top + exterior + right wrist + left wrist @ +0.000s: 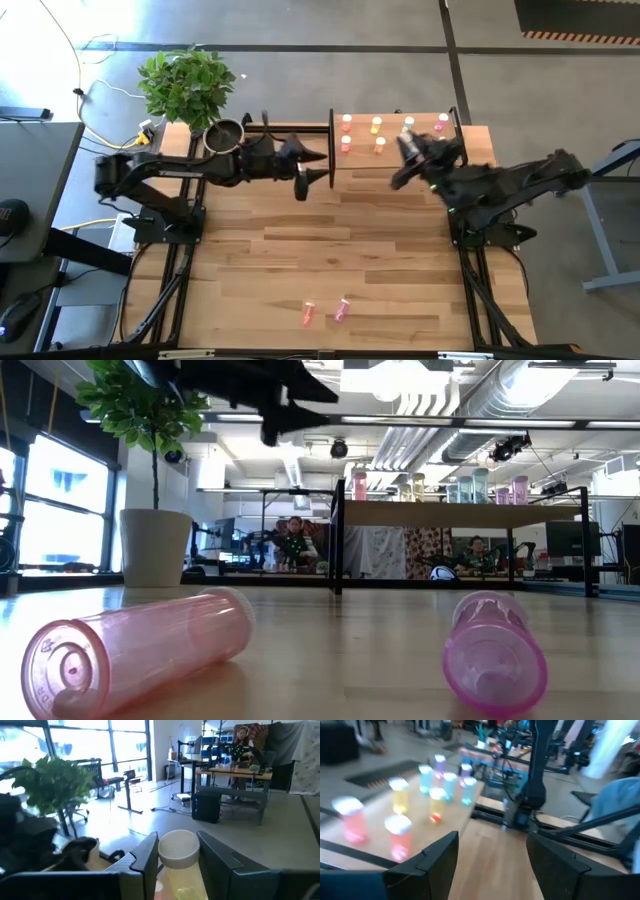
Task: Pick and place medicine bottles onto shelf by color
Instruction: Put the yellow pill bottle on the shelf aligned with the other yellow pill bottles
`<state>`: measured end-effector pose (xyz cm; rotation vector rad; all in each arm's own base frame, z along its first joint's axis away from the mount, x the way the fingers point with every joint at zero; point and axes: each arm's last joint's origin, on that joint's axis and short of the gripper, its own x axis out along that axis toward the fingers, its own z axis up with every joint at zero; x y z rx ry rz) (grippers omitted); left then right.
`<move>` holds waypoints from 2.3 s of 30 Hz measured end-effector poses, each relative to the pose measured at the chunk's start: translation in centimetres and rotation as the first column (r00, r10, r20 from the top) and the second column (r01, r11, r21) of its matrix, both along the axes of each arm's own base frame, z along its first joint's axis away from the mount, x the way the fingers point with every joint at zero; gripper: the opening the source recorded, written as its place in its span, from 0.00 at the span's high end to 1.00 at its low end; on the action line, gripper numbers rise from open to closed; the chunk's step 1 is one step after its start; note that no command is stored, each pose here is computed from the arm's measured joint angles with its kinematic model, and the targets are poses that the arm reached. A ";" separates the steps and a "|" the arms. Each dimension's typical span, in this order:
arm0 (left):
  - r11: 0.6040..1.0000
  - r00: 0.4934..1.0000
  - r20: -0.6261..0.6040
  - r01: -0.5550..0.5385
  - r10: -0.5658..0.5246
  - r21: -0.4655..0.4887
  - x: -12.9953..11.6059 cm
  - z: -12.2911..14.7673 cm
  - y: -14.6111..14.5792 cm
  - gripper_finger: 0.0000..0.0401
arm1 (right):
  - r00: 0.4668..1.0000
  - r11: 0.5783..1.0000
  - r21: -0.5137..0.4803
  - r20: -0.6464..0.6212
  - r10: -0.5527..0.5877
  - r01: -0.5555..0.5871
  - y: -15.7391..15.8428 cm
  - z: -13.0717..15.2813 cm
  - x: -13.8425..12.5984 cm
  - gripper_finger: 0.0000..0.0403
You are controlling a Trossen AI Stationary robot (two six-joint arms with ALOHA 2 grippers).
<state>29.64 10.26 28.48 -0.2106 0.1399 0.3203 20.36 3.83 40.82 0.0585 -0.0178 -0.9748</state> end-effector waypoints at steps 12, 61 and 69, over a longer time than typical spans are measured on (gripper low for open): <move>0.986 0.998 -0.017 -0.063 0.066 0.156 -4.4 4.4 -3.0 0.45 | 0.994 0.980 0.199 0.103 -0.032 0.011 -2.2 -1.2 -6.7 0.74; 0.987 0.996 -0.054 -0.064 0.073 0.149 -4.8 4.2 -3.3 0.45 | 0.642 0.635 -0.223 0.052 0.765 -0.739 -2.5 10.7 -9.4 0.74; 0.990 0.996 -0.043 -0.071 0.077 0.118 -4.8 4.2 -3.3 0.45 | 0.754 0.749 -0.098 -0.023 0.657 -0.656 -3.1 6.8 -10.2 0.74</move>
